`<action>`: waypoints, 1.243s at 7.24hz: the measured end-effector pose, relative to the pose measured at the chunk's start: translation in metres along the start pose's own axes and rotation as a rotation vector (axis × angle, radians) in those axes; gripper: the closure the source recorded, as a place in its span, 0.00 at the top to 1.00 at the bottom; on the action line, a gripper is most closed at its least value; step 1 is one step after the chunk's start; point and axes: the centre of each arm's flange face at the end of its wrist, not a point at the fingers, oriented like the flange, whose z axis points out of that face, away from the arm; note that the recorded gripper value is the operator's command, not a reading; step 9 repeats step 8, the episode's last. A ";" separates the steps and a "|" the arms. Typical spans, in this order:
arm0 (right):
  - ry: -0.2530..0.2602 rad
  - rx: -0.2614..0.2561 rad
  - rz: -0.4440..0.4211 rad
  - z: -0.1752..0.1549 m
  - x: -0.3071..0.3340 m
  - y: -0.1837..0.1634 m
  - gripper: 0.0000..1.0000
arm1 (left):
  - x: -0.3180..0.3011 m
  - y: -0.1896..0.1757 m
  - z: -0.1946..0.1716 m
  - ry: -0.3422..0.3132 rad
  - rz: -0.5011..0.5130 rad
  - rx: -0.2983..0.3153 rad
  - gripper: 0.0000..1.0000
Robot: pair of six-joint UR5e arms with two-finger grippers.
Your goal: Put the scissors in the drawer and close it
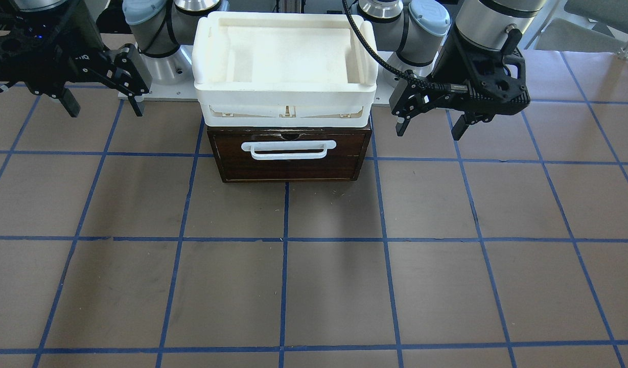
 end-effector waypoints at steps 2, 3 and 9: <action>0.001 0.001 0.000 -0.001 0.000 0.001 1.00 | -0.006 -0.003 0.004 -0.059 0.014 0.004 1.00; 0.007 0.001 -0.008 -0.001 0.000 0.002 1.00 | -0.007 -0.004 0.004 -0.075 0.018 0.004 1.00; 0.076 -0.018 -0.023 0.008 0.003 0.018 1.00 | -0.007 0.002 0.000 -0.084 0.017 0.000 1.00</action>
